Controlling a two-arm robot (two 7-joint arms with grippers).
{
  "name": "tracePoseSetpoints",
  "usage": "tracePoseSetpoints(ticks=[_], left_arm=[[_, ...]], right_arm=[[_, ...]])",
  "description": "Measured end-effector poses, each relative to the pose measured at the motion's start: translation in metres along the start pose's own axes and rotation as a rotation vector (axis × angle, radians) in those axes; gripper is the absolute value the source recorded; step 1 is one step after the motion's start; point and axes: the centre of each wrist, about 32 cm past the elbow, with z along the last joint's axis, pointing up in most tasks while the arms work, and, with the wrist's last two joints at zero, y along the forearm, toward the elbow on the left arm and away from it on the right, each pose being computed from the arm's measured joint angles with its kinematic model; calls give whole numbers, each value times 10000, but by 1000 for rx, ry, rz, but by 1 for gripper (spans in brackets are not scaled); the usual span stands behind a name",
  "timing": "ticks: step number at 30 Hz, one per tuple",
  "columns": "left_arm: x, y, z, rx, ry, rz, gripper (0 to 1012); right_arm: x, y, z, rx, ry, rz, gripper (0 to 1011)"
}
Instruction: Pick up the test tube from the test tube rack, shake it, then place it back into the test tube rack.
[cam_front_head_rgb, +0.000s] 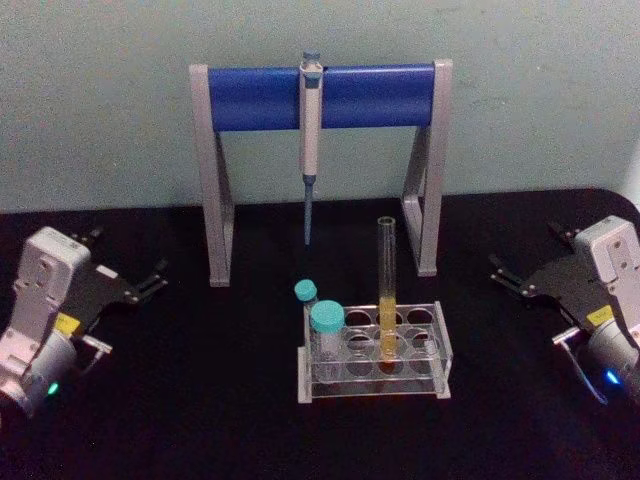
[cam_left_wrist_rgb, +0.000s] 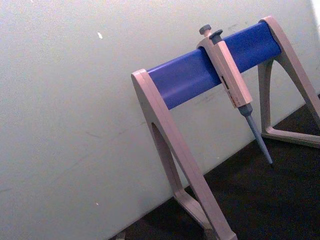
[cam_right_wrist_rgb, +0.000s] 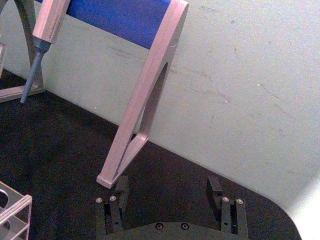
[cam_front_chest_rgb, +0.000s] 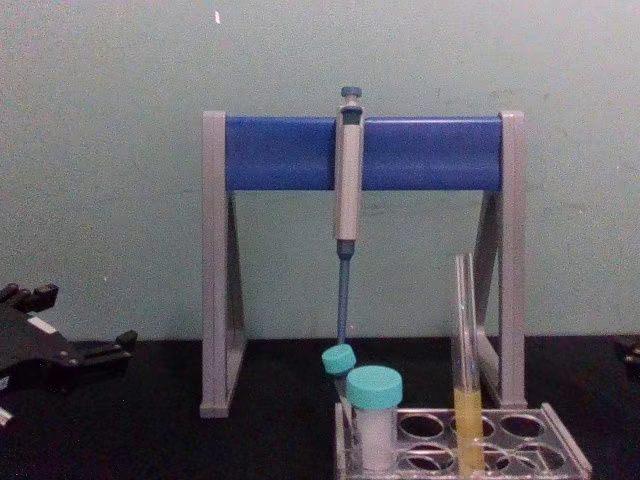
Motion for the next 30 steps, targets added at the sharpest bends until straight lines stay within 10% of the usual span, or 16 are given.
tracePoseSetpoints(ticks=[30], left_arm=[[0,0,0,0,0,0,1010]], right_arm=[[1,-2,-1,0,1,0,1000]])
